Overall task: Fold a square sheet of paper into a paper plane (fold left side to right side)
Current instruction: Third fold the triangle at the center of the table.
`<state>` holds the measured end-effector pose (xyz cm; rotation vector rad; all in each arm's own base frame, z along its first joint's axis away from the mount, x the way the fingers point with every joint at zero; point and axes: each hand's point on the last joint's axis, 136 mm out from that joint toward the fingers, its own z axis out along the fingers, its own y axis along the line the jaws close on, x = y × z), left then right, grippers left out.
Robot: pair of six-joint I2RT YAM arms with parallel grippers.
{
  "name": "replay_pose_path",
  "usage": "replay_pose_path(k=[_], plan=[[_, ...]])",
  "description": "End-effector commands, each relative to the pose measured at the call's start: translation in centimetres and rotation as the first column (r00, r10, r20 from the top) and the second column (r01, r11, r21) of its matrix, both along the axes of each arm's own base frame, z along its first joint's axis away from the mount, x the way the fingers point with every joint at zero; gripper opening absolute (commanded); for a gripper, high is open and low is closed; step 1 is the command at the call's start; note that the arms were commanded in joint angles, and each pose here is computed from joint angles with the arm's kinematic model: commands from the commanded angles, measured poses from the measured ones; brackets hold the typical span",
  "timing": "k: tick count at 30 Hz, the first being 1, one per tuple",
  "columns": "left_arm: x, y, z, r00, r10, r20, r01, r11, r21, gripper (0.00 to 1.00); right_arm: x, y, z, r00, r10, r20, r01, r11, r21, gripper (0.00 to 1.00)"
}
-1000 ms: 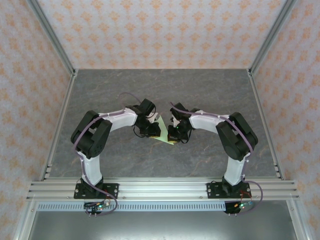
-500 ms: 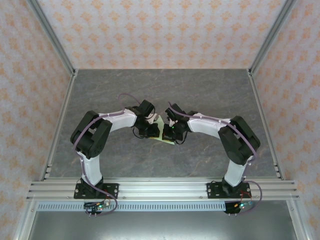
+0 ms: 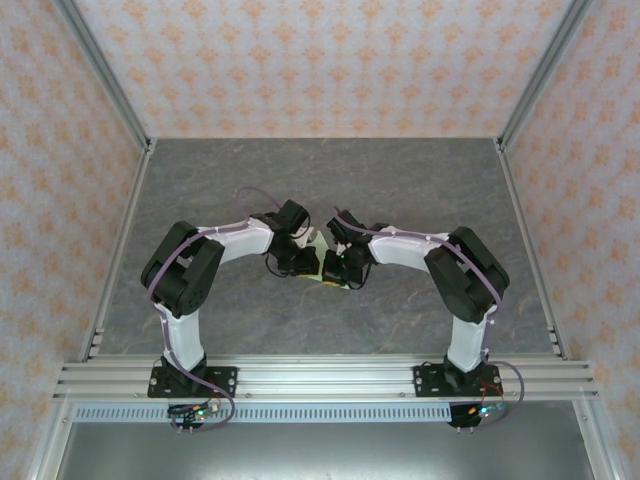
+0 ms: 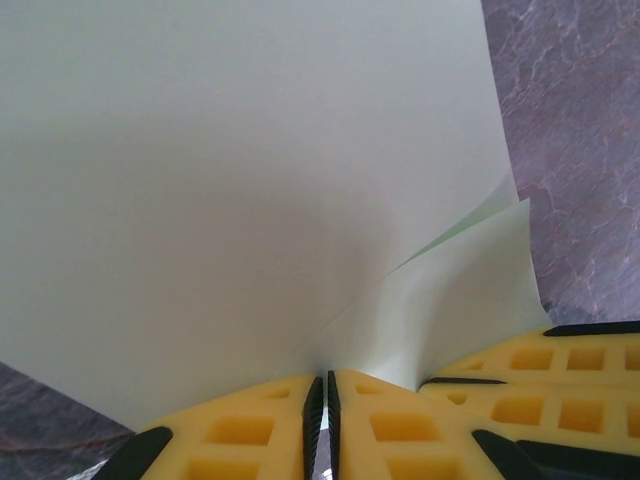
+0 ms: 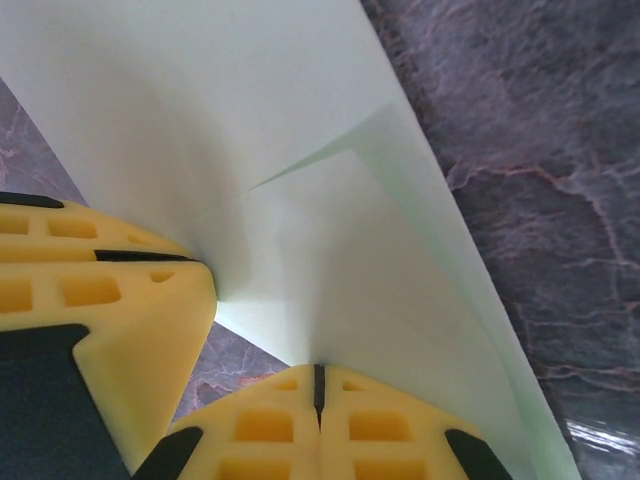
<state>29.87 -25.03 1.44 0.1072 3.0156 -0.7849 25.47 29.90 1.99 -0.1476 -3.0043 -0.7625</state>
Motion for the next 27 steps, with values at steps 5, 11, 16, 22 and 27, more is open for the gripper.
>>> replay_pose_path(k=[5, 11, 16, 22, 27], plan=[[-1.5, 2.7, -3.8, 0.997, 0.034, -0.062, -0.024, 0.988, 0.15, 0.13, -1.6, -3.7, -1.3, 0.999, -0.03, -0.028, 0.026, 0.989, -0.147, 0.0], [-1.5, 3.2, -4.3, 0.997, 0.036, -0.062, -0.025, 0.984, 0.174, 0.13, -2.1, -5.6, -1.1, 0.998, -0.056, -0.032, 0.05, 0.985, -0.167, 0.0], [-1.6, 3.3, -4.5, 0.997, 0.035, -0.064, -0.023, 0.984, 0.179, 0.13, -3.1, -7.2, -1.3, 0.997, -0.056, -0.052, 0.045, 0.979, -0.198, 0.0], [-1.4, 3.1, -4.3, 0.998, 0.035, -0.059, -0.024, 0.985, 0.173, 0.13, -4.4, -9.7, -1.8, 0.995, -0.076, -0.07, 0.057, 0.97, -0.237, 0.0], [-1.0, 2.4, -3.6, 0.998, 0.037, -0.049, -0.031, 0.991, 0.132, 0.13, -4.9, -10.6, -1.8, 0.995, -0.073, -0.071, 0.053, 0.969, -0.242, 0.0]])
